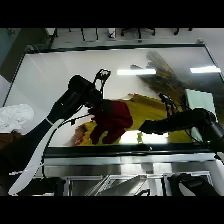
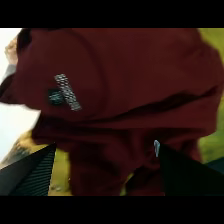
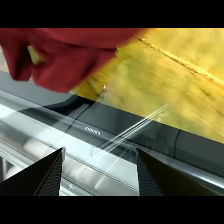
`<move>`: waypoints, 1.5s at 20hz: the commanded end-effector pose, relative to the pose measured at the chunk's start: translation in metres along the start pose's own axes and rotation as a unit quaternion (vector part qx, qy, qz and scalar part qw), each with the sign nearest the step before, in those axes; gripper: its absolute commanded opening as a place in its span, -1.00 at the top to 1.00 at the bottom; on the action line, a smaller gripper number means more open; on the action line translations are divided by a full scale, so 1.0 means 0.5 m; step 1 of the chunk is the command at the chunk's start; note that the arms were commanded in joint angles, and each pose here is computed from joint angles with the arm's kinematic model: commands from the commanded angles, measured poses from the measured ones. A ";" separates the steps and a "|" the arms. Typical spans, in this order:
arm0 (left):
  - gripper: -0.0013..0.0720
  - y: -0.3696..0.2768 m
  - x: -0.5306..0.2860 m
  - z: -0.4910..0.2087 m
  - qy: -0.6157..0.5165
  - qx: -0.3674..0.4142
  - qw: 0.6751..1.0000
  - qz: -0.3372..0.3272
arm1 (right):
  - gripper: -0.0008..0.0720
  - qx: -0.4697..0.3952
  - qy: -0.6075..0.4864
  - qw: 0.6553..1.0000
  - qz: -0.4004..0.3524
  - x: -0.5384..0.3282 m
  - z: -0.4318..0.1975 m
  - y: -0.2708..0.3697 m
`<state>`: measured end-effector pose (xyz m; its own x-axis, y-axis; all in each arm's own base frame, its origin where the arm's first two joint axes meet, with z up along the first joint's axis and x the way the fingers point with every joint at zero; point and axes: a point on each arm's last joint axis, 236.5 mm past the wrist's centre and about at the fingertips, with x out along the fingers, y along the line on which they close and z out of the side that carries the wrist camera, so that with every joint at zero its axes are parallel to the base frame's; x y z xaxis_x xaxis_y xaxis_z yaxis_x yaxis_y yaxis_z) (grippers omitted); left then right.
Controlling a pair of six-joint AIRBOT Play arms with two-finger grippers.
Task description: Fold the shirts.
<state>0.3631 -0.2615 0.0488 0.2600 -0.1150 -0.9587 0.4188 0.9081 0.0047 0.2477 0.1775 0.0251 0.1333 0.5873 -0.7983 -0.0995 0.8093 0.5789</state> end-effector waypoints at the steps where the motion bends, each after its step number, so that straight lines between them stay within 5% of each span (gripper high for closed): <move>1: -0.96 0.088 -0.057 -0.042 0.047 -0.018 0.997 0.055 | -0.43 -0.001 0.005 1.000 -0.002 0.000 -0.005 -0.002; 4: -0.96 0.173 -0.075 -0.108 0.058 -0.064 0.994 0.062 | -0.43 0.004 0.037 0.999 0.003 0.026 -0.047 -0.002; 10: -0.96 0.033 0.111 -0.208 -0.008 -0.169 0.974 -0.153 | -0.41 -0.016 -0.011 1.000 0.018 0.183 -0.036 0.047; 17: -0.90 -0.021 0.227 -0.208 0.006 -0.190 0.966 -0.177 | -0.40 -0.026 0.026 0.999 0.009 0.339 0.019 0.107; 18: -0.50 -0.028 0.236 -0.207 0.015 -0.185 0.966 -0.178 | -0.35 -0.022 0.030 0.999 0.006 0.350 0.020 0.102; 20: 0.45 -0.044 0.248 -0.213 0.037 -0.174 0.968 -0.180 | 0.43 -0.018 0.044 0.999 0.000 0.357 0.011 0.090; 22: 0.92 -0.049 0.254 -0.222 0.054 -0.153 0.970 -0.182 | 0.92 -0.034 0.052 0.998 0.001 0.352 0.003 0.092; 26: 0.92 0.002 0.178 -0.168 -0.010 -0.167 0.969 -0.183 | 0.92 -0.066 0.027 0.997 0.005 0.252 0.032 0.105; 30: 0.92 0.131 -0.083 -0.057 -0.182 -0.201 0.946 -0.178 | 0.92 -0.085 -0.152 0.982 0.078 -0.068 0.163 0.196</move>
<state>0.3374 -0.2182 -0.0041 0.2992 -0.4906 -0.8184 0.1755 0.8713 -0.4582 0.3036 0.2736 0.0274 0.2254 0.6547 -0.7215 -0.2354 0.7552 0.6118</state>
